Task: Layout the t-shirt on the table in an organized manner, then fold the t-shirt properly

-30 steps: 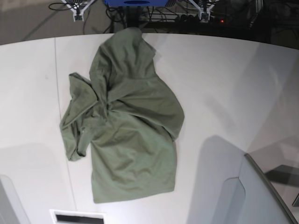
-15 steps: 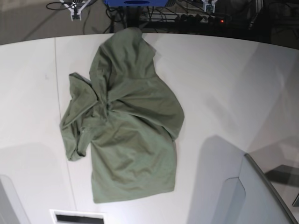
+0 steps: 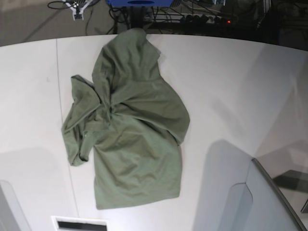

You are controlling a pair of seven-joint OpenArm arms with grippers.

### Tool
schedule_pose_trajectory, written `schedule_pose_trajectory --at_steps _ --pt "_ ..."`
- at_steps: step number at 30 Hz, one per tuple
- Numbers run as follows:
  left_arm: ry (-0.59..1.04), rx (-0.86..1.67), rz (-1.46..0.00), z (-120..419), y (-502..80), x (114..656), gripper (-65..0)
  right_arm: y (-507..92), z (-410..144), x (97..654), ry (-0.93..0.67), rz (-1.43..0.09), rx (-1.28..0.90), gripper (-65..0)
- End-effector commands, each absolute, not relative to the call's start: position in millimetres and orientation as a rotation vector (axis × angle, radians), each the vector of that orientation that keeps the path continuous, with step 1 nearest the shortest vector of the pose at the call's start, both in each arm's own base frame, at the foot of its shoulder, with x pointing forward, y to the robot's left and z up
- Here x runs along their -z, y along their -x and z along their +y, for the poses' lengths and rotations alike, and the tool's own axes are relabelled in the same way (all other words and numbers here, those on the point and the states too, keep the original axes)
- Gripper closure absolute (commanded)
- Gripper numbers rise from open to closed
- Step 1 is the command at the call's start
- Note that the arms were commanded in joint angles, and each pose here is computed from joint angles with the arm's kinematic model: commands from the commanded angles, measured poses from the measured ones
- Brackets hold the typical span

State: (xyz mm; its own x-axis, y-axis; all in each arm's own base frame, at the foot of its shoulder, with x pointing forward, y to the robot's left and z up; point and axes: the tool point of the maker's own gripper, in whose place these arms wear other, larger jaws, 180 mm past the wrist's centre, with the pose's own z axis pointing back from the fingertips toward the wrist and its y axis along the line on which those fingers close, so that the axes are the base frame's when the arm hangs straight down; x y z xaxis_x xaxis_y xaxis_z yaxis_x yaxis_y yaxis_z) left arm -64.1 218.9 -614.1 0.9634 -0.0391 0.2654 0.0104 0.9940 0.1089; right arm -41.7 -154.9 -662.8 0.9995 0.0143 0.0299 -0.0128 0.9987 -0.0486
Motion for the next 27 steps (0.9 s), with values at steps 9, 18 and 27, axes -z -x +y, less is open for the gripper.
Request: schedule_pose_trajectory --at_steps 9,18,27 --pt "-0.116 0.023 -0.267 223.0 71.4 611.6 0.0 60.6 -176.5 659.7 0.085 -0.011 -0.004 0.0" --pt "-0.109 0.030 -0.287 219.8 76.2 603.4 0.0 62.1 -184.6 649.6 0.105 -0.106 -0.016 0.0" --pt "-0.157 0.012 -0.435 240.6 61.0 550.3 0.0 64.2 -258.9 606.0 0.278 -0.146 0.217 0.0"
